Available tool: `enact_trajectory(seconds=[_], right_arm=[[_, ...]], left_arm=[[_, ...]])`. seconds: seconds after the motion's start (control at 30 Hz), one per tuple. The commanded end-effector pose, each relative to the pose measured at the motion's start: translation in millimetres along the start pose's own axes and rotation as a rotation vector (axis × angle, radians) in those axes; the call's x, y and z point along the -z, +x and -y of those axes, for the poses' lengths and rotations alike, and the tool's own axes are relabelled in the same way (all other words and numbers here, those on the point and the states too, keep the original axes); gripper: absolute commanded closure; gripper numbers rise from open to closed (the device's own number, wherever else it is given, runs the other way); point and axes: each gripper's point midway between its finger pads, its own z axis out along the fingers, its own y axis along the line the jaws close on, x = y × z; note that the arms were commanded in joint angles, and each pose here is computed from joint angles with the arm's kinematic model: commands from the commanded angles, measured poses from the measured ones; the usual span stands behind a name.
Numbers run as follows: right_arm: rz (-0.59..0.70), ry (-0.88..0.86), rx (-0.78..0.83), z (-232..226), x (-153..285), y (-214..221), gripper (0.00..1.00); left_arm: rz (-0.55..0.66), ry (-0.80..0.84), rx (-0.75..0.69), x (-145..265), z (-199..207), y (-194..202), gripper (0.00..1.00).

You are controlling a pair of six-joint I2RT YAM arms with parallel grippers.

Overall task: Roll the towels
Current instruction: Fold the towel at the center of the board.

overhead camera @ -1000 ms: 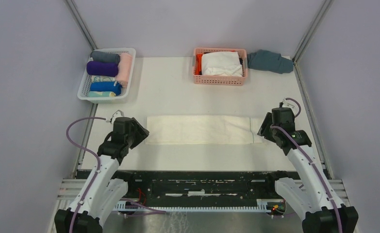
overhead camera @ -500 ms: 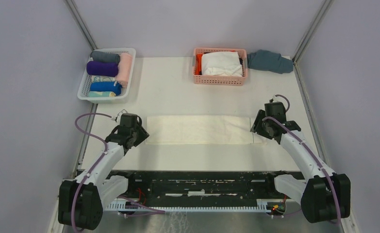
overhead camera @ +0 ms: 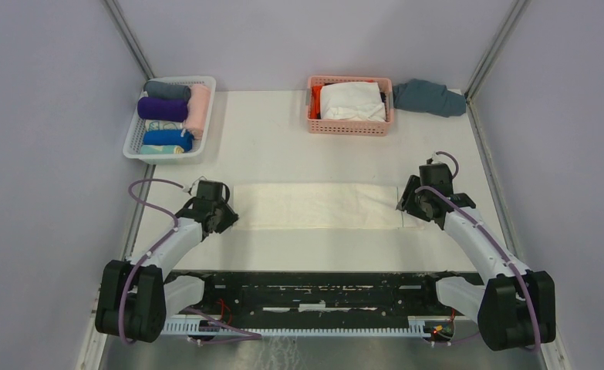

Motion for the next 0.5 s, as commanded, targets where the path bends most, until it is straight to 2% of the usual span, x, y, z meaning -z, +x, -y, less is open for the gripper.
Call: enact_trajectory(seconds=[0.0, 0.2, 0.47], right_arm=[[0.030, -0.016, -0.020, -4, -3, -8, 0.43], [0.025, -0.015, -0.025, -4, -4, -6, 0.44], [0.026, -0.015, -0.023, -4, -5, -7, 0.44]], left_arm=[[0.019, 0.025, -0.005, -4, 6, -5, 0.64], [0.002, 0.016, -0.010, -6, 2, 1, 0.63], [0.032, 0.045, -0.018, 7, 13, -13, 0.79]])
